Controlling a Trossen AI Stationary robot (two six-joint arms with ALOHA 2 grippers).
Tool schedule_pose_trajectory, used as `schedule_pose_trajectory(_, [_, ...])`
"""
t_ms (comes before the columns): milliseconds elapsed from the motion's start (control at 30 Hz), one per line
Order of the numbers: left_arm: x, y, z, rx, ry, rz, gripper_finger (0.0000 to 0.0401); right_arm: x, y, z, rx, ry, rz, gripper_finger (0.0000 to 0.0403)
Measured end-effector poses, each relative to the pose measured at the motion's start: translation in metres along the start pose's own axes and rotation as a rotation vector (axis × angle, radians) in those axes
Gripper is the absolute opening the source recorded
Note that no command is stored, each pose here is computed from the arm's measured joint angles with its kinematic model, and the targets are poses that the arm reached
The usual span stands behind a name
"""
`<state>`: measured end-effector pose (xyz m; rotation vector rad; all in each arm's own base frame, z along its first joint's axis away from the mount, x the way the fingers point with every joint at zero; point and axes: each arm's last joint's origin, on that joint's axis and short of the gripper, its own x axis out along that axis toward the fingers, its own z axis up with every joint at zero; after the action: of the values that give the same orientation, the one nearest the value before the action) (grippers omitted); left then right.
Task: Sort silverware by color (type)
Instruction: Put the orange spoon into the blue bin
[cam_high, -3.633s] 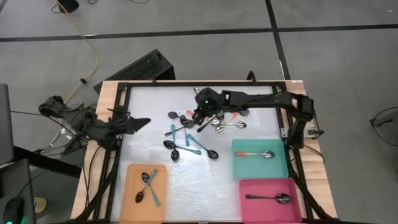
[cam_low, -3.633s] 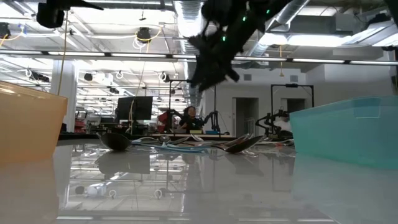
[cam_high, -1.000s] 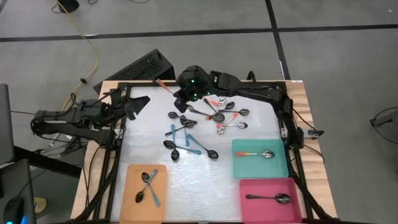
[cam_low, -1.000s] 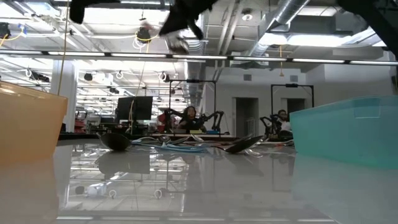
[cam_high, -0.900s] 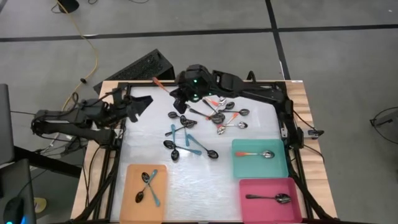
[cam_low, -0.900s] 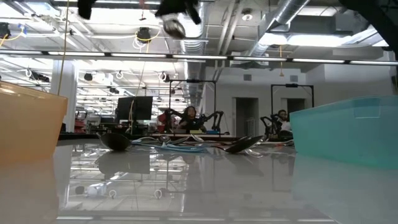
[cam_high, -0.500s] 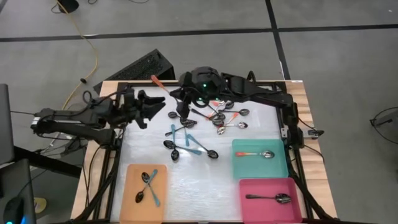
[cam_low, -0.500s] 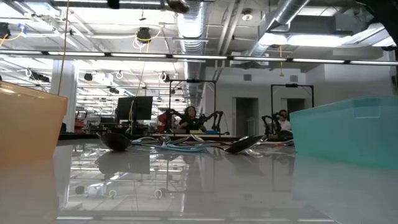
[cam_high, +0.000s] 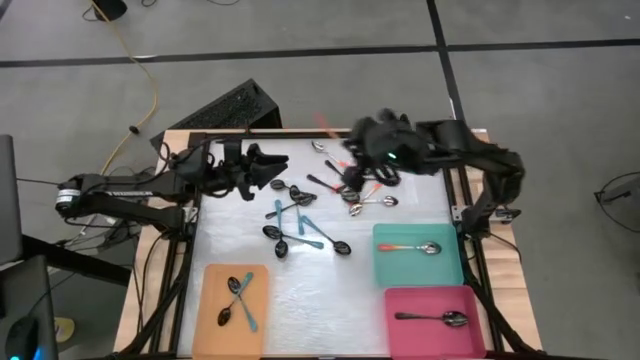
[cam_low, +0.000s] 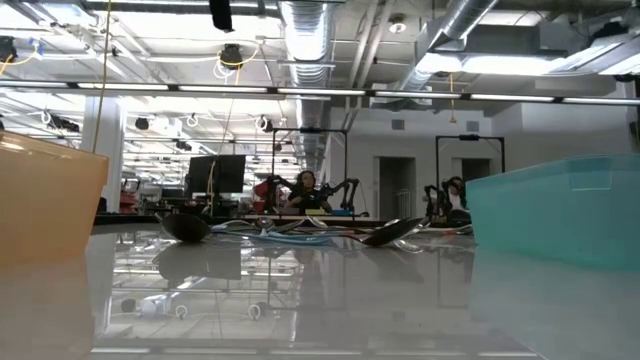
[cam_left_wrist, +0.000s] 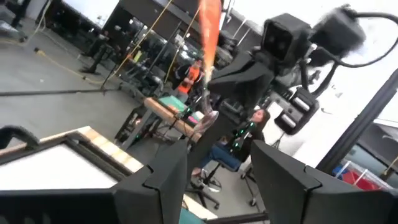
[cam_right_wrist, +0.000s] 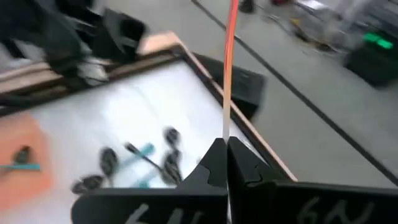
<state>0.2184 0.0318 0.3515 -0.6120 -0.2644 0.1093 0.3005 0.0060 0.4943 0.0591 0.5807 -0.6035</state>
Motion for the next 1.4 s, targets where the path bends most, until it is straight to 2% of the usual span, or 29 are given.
schedule_pose_trajectory(100, [0.003,0.003,0.000,-0.016,0.002,0.000,0.0163,-0.022,-0.008,-0.020,-0.030,0.083,-0.150,0.0004])
schedule_pose_trajectory(167, [0.004,0.006,-0.001,-0.023,0.008,0.007,0.0163,-0.025,-0.001,-0.027,0.000,0.060,-0.204,0.0004])
schedule_pose_trajectory(267, [0.004,0.006,0.000,-0.026,0.004,0.010,0.0163,-0.029,0.010,-0.043,-0.047,0.071,-0.177,0.0004])
schedule_pose_trajectory(333, [0.003,0.007,0.001,-0.027,0.005,0.012,0.0163,-0.024,0.013,-0.060,-0.025,0.123,-0.207,0.0004])
schedule_pose_trajectory(500, [0.002,0.007,0.001,-0.036,0.010,0.016,0.0163,-0.006,0.016,-0.115,0.047,0.208,-0.238,0.0004])
schedule_pose_trajectory(567, [0.002,0.007,0.000,-0.044,0.015,0.020,0.0163,-0.002,0.017,-0.144,0.075,0.282,-0.239,0.0004])
schedule_pose_trajectory(700, [0.002,0.008,0.000,-0.045,0.021,0.025,0.0163,0.003,0.023,-0.199,0.110,0.359,-0.218,0.0004])
schedule_pose_trajectory(900, [0.002,0.009,-0.002,-0.045,0.033,0.037,0.0163,0.001,0.041,-0.262,0.077,0.352,-0.042,0.0004])
schedule_pose_trajectory(1100, [0.002,0.010,-0.004,-0.060,0.053,0.062,0.0163,0.008,0.054,-0.317,-0.023,0.541,0.053,0.0004])
schedule_pose_trajectory(1267, [0.002,0.011,-0.005,-0.060,0.062,0.075,0.0163,0.015,0.063,-0.345,-0.127,0.710,0.090,0.0004])
schedule_pose_trajectory(1400, [0.002,0.012,-0.006,-0.060,0.068,0.084,0.0163,0.018,0.070,-0.354,-0.224,0.755,0.105,0.0004])
